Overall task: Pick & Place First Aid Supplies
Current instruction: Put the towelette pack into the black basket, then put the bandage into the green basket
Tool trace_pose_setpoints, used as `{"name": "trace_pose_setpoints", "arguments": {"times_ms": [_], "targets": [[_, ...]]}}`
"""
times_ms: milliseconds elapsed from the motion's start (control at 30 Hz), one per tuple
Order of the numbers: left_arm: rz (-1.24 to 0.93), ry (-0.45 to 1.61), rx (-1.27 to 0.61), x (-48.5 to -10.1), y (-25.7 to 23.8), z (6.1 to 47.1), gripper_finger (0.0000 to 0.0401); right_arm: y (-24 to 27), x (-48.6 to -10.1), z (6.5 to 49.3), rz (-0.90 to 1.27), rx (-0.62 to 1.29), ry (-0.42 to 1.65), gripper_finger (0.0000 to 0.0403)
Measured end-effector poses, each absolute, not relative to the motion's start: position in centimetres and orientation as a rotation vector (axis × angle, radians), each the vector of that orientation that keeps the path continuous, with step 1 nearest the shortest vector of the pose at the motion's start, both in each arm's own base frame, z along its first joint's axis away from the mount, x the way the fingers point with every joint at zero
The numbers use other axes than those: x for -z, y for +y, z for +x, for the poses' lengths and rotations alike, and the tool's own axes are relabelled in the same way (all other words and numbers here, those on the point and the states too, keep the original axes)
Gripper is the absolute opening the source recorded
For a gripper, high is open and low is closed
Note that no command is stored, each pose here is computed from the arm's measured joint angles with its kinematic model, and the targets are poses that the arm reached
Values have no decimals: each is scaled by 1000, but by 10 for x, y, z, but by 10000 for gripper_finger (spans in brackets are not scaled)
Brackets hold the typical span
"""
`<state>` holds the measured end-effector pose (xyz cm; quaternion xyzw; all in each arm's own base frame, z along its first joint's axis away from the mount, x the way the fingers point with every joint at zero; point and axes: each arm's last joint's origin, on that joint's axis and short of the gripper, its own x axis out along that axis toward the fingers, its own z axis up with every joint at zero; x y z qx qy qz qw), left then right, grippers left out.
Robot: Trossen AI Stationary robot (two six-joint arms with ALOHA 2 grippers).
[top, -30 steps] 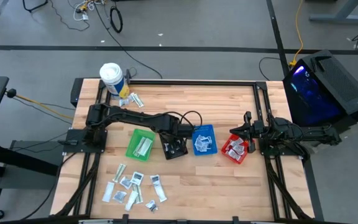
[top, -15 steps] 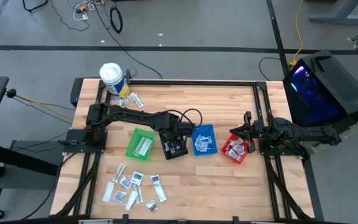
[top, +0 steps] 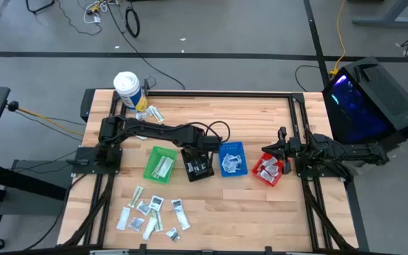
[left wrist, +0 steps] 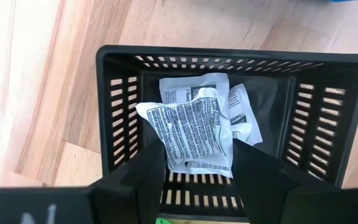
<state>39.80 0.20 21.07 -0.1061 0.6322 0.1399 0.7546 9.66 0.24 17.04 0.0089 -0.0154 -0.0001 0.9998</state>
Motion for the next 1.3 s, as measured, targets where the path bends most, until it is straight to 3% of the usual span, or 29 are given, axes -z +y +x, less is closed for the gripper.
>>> {"name": "trace_pose_setpoints", "arguments": {"times_ms": [133,400,567,967,1167,1300], "targets": [[-245,1381,-304,-211,6,398,201,2,-170,97,18,0,-31,23],[-247,1380,-312,-211,8,398,301,2,-170,97,18,0,-31,23],[-257,1387,-306,-211,9,397,334,2,-170,97,18,0,-31,23],[-312,1339,-362,-254,37,372,342,2,-170,97,18,0,-31,23],[-285,1359,-467,-262,65,359,342,2,-170,97,18,0,-31,23],[-419,1310,-646,-267,87,350,342,2,-170,97,18,0,-31,23]]}}
